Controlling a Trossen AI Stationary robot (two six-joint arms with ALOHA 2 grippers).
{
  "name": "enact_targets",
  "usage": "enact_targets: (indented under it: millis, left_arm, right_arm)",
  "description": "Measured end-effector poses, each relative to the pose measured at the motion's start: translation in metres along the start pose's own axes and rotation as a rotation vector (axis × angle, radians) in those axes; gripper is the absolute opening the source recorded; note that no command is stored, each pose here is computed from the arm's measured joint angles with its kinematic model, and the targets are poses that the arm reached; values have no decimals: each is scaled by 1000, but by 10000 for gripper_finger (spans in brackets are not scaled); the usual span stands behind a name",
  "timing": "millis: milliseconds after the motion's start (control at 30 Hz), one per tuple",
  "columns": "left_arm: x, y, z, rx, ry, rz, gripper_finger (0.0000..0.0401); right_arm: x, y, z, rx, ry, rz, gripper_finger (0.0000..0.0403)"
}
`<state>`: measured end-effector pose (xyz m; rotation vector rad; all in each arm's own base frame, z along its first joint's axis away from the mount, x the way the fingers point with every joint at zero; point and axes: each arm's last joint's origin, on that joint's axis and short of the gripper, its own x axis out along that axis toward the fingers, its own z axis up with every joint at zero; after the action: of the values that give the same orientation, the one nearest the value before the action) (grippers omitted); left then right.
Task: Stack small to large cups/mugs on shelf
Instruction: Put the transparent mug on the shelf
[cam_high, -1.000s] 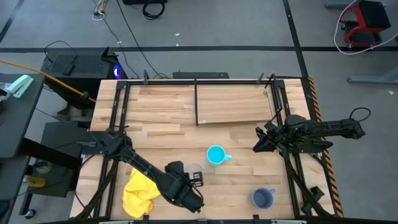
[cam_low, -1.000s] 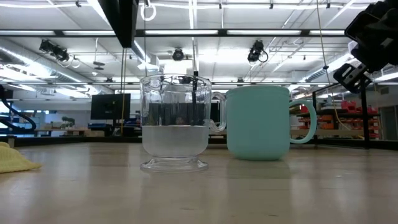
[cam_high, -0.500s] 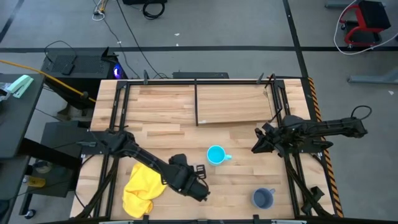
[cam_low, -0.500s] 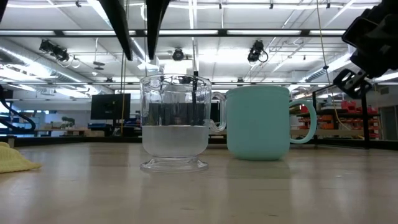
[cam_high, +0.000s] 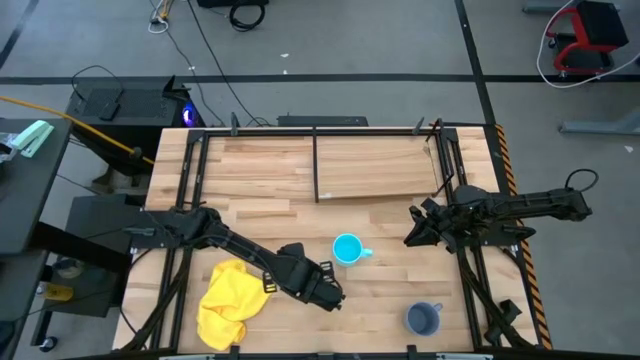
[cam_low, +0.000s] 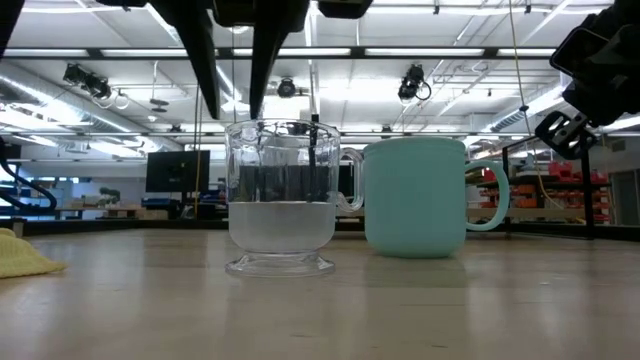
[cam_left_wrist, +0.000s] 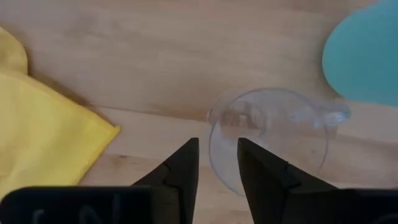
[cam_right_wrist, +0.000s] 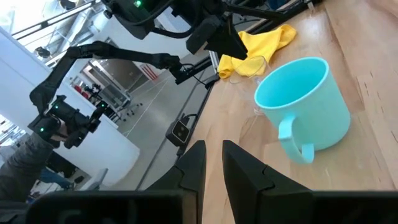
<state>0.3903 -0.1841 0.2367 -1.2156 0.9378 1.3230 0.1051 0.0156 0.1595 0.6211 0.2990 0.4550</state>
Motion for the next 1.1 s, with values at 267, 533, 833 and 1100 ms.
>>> enact_targets:
  millis: [267, 533, 833, 1100]
  left_arm:
    - [10, -7, 5, 29, 50, 49, 114]
    - [19, -4, 2, 14, 94, 86, 101]
    - [35, -4, 3, 22, 128, 124, 84]
    - [37, -13, 10, 59, 150, 83, 38]
  right_arm:
    - [0, 0, 0, 1, 1, -1, 62]
    - [0, 0, 0, 2, 3, -2, 62]
    - [0, 0, 0, 3, 4, -2, 62]
    - [0, 0, 0, 3, 4, -2, 62]
